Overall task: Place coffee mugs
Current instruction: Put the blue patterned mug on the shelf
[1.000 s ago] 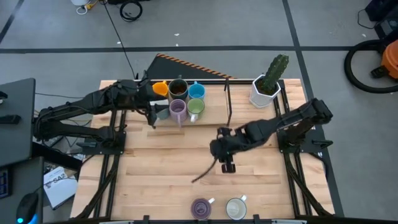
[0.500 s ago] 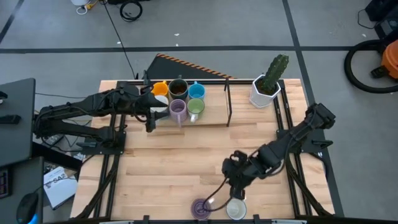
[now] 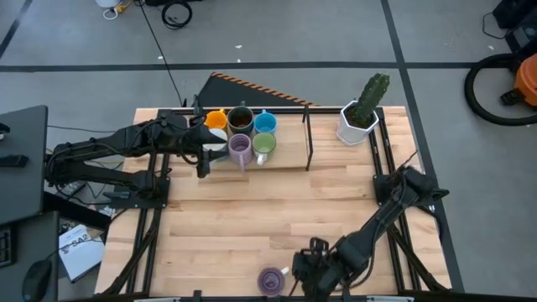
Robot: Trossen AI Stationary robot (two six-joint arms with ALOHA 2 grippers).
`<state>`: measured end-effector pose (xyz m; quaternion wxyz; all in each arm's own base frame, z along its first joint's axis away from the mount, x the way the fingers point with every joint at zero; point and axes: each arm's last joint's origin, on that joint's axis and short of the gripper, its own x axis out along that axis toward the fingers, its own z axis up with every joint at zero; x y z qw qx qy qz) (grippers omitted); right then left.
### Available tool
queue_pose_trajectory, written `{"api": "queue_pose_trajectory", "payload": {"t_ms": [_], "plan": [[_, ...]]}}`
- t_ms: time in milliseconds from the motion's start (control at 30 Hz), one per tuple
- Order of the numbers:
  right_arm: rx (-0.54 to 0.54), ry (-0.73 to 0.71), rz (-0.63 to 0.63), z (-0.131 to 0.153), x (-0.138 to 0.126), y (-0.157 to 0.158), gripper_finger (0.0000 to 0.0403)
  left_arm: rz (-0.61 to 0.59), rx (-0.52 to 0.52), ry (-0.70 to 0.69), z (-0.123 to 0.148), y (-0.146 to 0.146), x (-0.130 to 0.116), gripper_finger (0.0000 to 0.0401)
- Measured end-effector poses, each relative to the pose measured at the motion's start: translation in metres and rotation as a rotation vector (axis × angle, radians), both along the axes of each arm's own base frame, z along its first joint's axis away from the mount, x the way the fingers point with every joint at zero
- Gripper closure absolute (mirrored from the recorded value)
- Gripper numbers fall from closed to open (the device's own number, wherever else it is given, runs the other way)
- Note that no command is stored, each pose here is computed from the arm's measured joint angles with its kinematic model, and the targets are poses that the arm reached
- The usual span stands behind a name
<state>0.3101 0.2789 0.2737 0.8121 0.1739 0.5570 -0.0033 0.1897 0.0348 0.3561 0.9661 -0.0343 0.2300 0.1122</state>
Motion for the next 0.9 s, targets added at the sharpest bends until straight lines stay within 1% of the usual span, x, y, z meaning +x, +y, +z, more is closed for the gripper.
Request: {"api": "queue_pose_trajectory", "payload": {"t_ms": [200,367,467,567,733,900], "plan": [[0.028,0.091,-0.004,-0.006,0.007,0.026,0.0269,0.000,-0.001,0.003,0.000,0.000,0.000,0.0209],[0.016,0.162,-0.040,-0.010,0.006,0.037,0.0269,0.000,-0.003,0.020,-0.002,0.000,-0.001,0.0209],[0.036,0.200,-0.061,-0.013,0.003,0.042,0.0269,0.000,-0.008,0.041,-0.004,0.000,-0.002,0.0209],[0.041,0.204,-0.087,-0.013,-0.001,0.045,0.0269,0.002,-0.017,0.069,-0.006,-0.001,-0.003,0.0209],[0.009,0.198,-0.092,-0.016,-0.006,0.047,0.0269,0.013,-0.038,0.082,-0.007,-0.001,-0.004,0.0209],[-0.033,0.185,-0.087,-0.025,-0.009,0.049,0.0269,0.013,-0.041,0.096,-0.009,-0.001,-0.005,0.0209]]}}
